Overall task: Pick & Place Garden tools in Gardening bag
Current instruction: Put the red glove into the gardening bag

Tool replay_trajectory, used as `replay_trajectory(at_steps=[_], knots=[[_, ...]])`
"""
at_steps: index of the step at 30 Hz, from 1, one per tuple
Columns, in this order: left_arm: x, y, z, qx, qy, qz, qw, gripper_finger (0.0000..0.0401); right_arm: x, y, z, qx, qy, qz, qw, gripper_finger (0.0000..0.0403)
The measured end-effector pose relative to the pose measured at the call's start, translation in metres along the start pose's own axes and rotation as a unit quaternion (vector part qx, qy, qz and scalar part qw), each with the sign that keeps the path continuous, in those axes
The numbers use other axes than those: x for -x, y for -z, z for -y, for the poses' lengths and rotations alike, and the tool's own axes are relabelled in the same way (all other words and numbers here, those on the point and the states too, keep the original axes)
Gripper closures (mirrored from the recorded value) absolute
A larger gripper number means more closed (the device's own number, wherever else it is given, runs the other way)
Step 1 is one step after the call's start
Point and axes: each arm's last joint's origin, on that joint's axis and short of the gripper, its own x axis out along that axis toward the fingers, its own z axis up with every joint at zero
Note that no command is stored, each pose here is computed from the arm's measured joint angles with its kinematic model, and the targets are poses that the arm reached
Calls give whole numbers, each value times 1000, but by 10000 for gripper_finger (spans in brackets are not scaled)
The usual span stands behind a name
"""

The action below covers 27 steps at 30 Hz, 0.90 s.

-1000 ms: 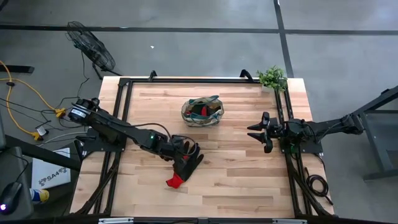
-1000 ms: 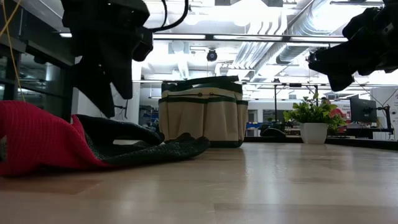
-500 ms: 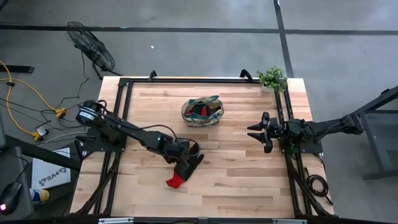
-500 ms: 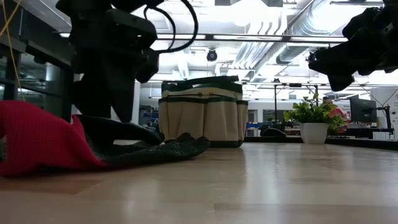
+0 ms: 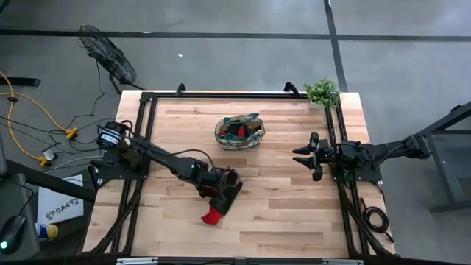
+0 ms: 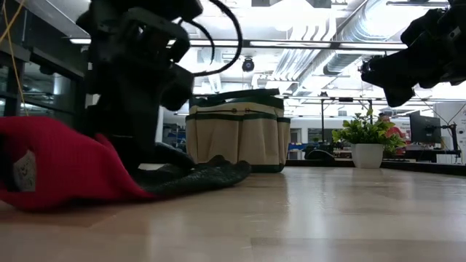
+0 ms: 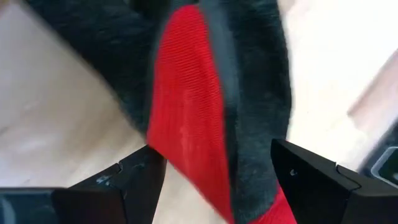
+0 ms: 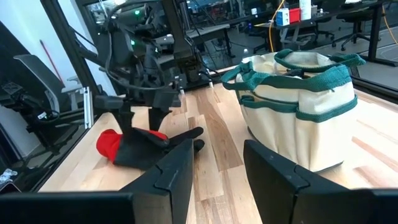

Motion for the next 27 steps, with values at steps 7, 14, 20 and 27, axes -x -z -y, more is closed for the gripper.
replay_trajectory(at_steps=[7, 14, 20, 27], knots=[[-1, -7, 0, -15, 24, -4, 1000, 174, 0, 0, 0, 0, 0, 0, 1000, 268], [-1, -8, 2, -29, 34, 2, 999, 245, 0, 0, 0, 0, 0, 0, 1000, 268], [-1, -9, 3, -42, 33, 15, 998, 305, 0, 0, 0, 0, 0, 0, 1000, 268], [0, -11, 4, -65, 34, 33, 997, 390, 0, 0, 0, 0, 0, 0, 1000, 268]])
